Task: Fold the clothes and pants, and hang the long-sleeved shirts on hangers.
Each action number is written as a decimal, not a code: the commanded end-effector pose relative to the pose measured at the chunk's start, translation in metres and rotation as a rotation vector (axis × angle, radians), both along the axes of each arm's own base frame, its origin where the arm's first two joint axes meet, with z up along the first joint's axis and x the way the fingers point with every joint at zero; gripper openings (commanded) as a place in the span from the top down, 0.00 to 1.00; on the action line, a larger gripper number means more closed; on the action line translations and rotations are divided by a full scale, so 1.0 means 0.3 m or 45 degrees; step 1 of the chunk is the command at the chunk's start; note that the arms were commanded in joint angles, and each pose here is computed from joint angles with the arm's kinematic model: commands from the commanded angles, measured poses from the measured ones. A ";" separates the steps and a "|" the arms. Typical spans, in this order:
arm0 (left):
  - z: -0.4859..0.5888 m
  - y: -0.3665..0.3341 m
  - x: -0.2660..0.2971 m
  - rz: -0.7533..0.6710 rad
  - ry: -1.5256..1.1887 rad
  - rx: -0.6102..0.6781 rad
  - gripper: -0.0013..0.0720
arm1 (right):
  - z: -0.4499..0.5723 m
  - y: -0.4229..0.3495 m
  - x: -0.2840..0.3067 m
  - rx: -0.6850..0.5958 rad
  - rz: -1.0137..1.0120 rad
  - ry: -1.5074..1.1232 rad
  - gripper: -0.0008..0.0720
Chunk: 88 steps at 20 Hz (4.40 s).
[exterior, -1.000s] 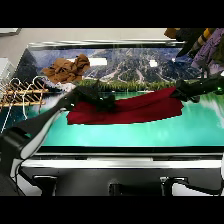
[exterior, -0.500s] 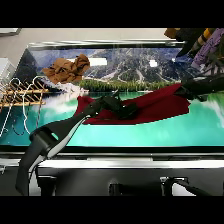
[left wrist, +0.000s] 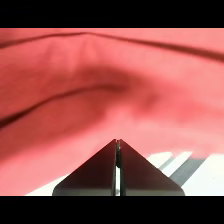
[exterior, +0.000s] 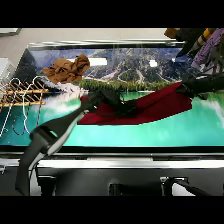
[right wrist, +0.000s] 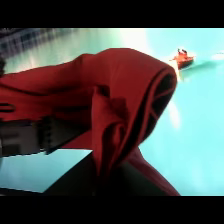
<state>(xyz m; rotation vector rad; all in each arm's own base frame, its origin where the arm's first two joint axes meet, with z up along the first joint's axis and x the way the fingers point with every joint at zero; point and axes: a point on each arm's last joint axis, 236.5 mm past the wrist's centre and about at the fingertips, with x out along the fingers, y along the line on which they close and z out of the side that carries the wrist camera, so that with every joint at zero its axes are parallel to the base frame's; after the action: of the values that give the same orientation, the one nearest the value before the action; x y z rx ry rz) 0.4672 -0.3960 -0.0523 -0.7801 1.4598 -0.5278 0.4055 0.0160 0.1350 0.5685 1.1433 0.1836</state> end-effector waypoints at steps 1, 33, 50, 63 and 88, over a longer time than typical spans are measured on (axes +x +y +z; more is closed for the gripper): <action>0.132 0.318 0.003 -0.115 -0.069 0.247 0.96 | 0.051 0.066 0.031 0.114 0.012 -0.067 0.95; 0.874 1.512 -0.161 0.554 -0.426 0.756 0.96 | -0.345 1.255 0.130 0.550 0.305 0.084 0.95; 0.864 1.508 -0.163 0.542 -0.420 0.752 0.96 | -0.098 1.220 0.121 0.658 0.336 -0.043 0.17; 0.861 1.507 -0.168 0.526 -0.419 0.758 0.96 | -0.537 0.427 0.076 0.496 0.160 0.259 0.18; 0.837 1.510 -0.157 0.521 -0.397 0.755 0.96 | -0.743 0.704 0.060 0.494 0.215 0.292 0.94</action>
<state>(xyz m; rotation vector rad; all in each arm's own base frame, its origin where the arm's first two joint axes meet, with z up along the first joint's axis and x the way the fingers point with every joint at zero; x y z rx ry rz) 0.4193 0.0567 0.2011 -0.4688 1.0372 0.1003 0.4273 0.2200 -0.0849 0.8785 1.3826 0.4961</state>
